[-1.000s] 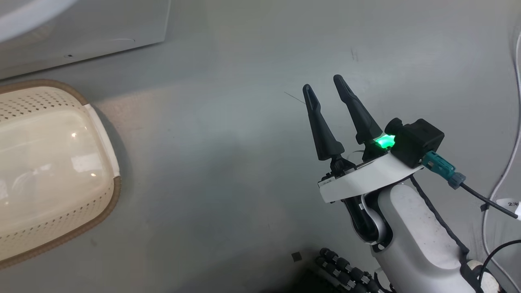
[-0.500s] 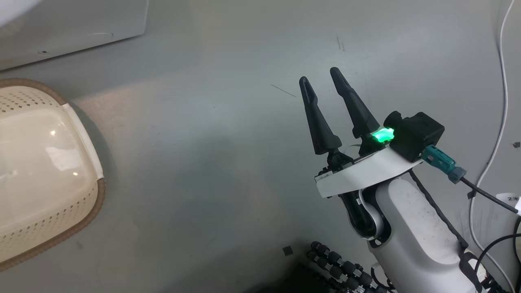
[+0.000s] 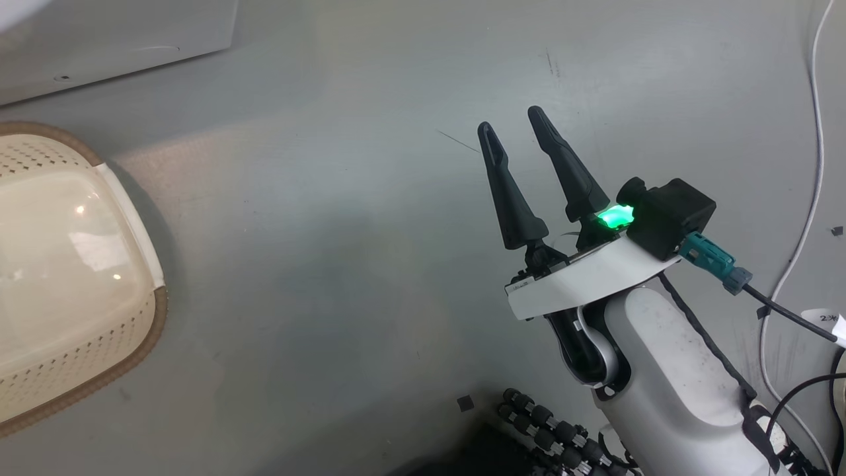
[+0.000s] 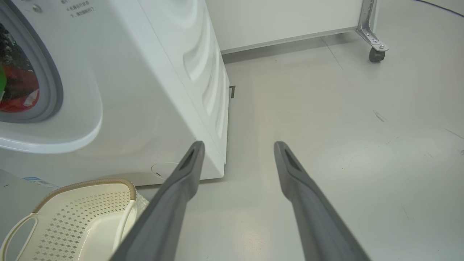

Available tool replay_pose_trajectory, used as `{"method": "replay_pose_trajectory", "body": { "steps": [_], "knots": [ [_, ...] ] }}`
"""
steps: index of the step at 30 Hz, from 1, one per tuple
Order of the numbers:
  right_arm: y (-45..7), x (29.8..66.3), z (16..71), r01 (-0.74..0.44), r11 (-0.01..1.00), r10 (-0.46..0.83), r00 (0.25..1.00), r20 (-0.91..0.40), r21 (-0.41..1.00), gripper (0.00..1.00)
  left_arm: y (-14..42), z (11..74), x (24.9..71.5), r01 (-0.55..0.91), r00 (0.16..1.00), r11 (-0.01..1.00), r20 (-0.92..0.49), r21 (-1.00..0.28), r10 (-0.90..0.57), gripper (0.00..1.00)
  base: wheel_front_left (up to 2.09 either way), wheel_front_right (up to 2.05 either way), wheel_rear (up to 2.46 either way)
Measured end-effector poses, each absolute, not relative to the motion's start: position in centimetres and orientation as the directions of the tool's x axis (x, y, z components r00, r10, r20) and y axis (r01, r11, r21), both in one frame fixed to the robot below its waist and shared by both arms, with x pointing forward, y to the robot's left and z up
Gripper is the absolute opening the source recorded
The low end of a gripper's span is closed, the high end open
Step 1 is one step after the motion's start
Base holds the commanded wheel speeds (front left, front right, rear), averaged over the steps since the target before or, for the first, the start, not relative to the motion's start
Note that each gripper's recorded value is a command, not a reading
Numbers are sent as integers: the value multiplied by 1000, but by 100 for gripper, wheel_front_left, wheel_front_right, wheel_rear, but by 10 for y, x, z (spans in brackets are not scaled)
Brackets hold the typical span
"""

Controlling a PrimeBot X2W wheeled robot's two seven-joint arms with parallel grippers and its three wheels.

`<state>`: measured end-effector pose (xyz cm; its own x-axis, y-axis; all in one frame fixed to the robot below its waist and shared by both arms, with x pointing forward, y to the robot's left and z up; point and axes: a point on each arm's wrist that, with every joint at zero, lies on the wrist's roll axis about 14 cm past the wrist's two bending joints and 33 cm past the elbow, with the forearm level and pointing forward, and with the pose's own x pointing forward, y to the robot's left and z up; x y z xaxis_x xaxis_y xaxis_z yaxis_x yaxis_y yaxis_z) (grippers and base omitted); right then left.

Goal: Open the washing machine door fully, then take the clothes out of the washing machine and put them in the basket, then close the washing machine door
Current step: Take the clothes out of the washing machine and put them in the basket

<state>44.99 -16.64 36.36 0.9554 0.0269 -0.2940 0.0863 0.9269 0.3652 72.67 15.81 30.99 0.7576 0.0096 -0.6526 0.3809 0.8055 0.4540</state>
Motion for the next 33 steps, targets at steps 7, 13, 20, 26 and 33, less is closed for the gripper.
{"method": "replay_pose_trajectory", "body": {
  "steps": [7,13,20,26,33],
  "knots": [
    [-166,454,363,80,926,32,957,-290,368,100,163,308,731,362,736,822,-676,440,37,100,0,0,0],
    [-166,454,361,83,927,31,955,-295,366,100,167,305,731,358,715,826,-697,435,57,100,0,0,0],
    [-166,454,360,88,927,27,954,-300,364,100,166,304,731,364,707,824,-705,434,59,0,0,0,0],
    [-164,457,361,79,927,33,956,-292,366,100,167,309,735,358,725,824,-687,438,50,0,0,0,0],
    [-164,458,367,70,929,37,960,-278,364,100,157,324,736,365,759,823,-651,435,8,0,0,0,0]
  ]
}}
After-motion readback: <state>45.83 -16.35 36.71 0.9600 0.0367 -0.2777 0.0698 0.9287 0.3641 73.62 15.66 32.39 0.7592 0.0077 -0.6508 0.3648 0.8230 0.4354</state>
